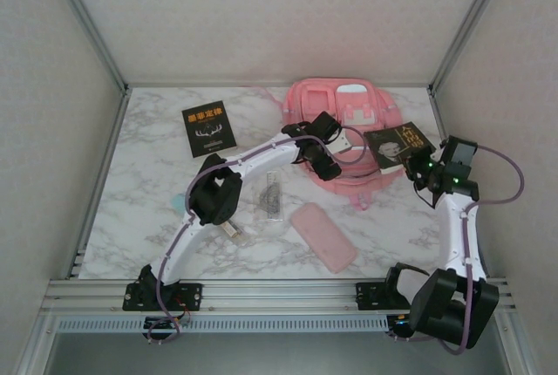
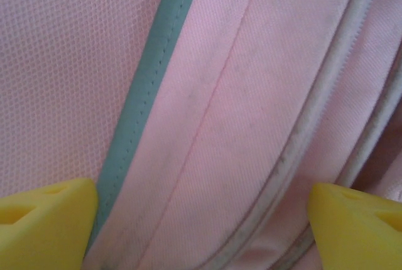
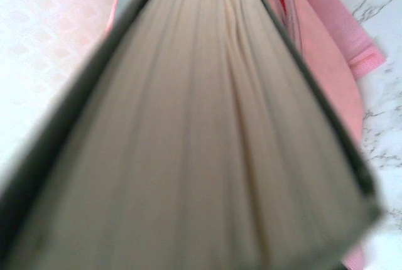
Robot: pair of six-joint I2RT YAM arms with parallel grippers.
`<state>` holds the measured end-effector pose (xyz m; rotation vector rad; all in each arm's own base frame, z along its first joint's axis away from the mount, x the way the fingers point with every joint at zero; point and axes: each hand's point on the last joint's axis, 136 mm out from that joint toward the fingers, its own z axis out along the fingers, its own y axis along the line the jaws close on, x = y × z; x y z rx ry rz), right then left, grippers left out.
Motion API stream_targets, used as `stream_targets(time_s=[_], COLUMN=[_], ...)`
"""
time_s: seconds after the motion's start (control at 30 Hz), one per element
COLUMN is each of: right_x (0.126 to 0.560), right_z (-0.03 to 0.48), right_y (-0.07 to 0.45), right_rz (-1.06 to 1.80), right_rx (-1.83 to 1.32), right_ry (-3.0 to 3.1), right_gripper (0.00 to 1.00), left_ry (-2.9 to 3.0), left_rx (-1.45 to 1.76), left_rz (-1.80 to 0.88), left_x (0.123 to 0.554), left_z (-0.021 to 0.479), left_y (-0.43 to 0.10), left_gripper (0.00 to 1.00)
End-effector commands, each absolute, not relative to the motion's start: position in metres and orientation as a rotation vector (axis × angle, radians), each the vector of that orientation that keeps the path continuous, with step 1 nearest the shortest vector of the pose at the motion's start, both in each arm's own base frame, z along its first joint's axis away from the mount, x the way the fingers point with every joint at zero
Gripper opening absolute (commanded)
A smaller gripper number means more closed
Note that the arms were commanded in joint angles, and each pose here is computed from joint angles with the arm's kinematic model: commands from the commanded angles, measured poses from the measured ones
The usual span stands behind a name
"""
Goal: Pack the student bag
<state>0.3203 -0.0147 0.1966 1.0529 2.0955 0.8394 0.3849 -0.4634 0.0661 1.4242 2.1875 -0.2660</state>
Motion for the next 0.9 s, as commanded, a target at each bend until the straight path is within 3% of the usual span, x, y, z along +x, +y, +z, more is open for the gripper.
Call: stream_targets(time_s=[0.0,0.07,0.2,0.37,0.43,0.87], right_x=[0.318,0.315,0.311,0.309,0.309,0.294], right_z=[0.213,0.214,0.22,0.227,0.23,0.274], right_y=[-0.011,-0.012,-0.014,-0.015,-0.016,-0.036], right_rz=[0.882,0.876,0.868,0.864,0.86,0.699], right_rx=[0.992,0.991,0.99,0.986,0.979,0.951], right_ry=[2.055,2.052,2.038,2.019,2.013,1.946], right_gripper=[0.0,0.0,0.0,0.0,0.0,0.0], left_ry=[2.301,2.362,2.463,2.533,2.562,2.505], left_rx=[1.443,1.411,1.381,1.313,1.253,0.572], left_rz=[-0.208,-0.193,-0.217,-0.301,-0.381,-0.983], left_x=[0.391,0.397,0.393,0.391,0.392,0.435], left_z=[0.023,0.009,-0.009,-0.011,-0.006,0.14], left_y=[-0.448,-0.443,-0.437,-0.434,-0.436,-0.451], left_gripper=[0.84,0.79,0.58,0.21,0.0,0.0])
